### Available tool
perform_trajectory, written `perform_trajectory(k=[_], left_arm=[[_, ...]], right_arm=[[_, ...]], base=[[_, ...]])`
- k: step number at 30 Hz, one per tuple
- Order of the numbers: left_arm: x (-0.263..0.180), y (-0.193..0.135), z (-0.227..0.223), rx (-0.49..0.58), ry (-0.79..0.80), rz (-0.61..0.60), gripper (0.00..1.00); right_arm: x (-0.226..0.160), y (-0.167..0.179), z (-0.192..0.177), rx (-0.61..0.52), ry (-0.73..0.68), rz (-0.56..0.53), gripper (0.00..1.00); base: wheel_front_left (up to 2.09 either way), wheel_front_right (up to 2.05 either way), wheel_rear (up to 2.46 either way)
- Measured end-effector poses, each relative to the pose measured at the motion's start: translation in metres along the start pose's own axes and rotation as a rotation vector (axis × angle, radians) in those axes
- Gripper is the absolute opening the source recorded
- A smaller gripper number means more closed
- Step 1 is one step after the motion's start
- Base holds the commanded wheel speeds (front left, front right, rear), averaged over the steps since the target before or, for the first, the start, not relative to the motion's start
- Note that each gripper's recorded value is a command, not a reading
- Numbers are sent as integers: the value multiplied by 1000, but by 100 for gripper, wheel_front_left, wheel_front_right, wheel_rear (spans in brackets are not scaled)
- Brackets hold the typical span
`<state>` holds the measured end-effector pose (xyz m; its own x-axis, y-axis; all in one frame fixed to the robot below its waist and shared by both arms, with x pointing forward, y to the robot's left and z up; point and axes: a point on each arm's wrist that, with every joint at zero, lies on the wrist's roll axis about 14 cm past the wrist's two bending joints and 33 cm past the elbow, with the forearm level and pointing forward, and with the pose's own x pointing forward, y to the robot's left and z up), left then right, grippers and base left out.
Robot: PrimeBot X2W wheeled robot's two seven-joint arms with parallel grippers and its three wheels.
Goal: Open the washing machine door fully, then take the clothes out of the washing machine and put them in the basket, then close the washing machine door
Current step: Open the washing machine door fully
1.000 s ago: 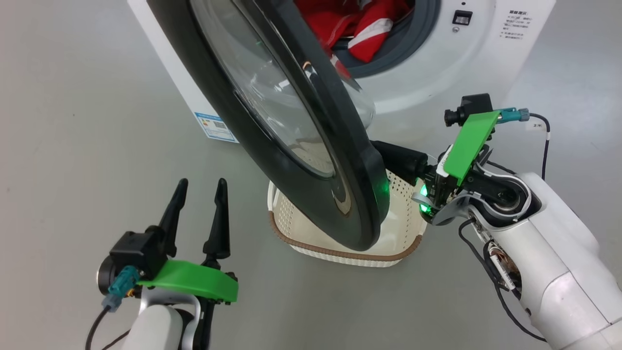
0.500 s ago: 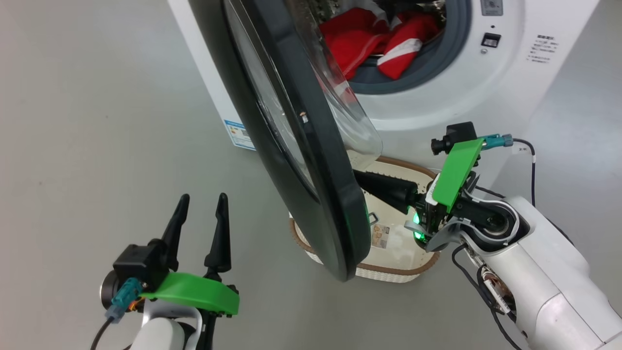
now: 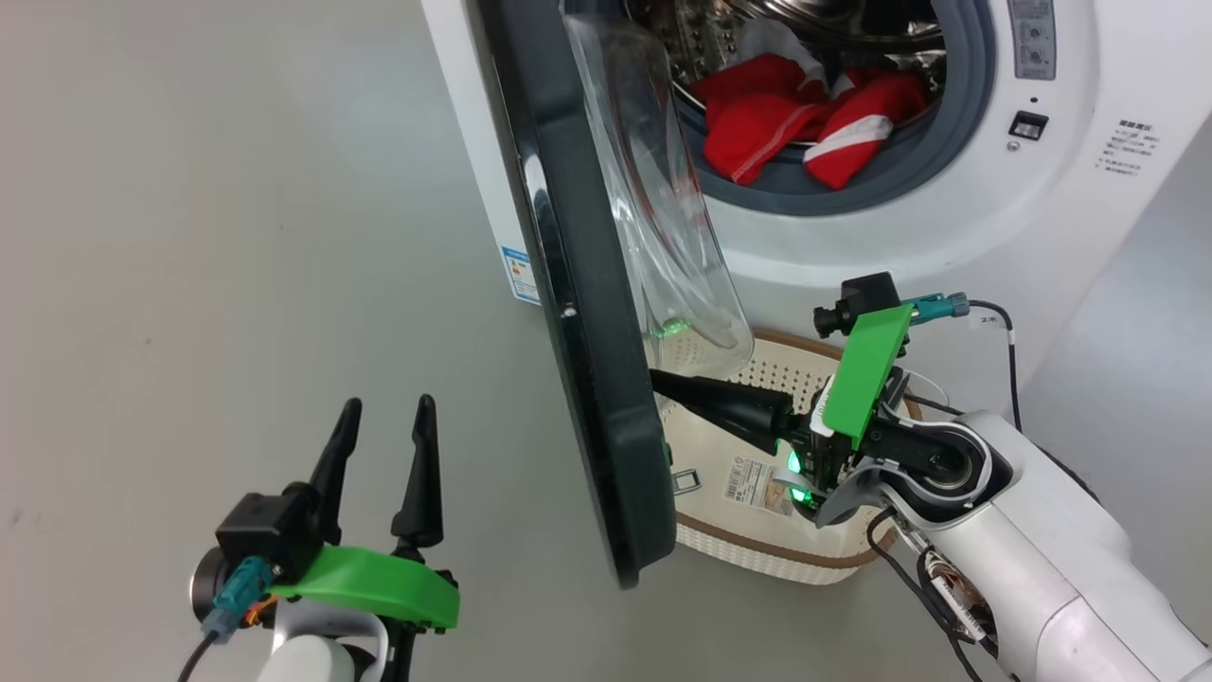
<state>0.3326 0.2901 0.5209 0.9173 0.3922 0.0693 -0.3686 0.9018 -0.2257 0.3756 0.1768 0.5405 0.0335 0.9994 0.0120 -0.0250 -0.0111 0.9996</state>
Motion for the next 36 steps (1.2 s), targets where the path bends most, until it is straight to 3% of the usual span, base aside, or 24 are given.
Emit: perform_trajectory(k=[17,36], left_arm=[[-16,28,15,-2,-42,73,100],[-27,41,12,1,-35,114,100]], right_arm=[[22,6,-50,-45,157,-13,0],[31,5,-69,-28,225,-16,0]], base=[[0,0,0],[0,0,0]])
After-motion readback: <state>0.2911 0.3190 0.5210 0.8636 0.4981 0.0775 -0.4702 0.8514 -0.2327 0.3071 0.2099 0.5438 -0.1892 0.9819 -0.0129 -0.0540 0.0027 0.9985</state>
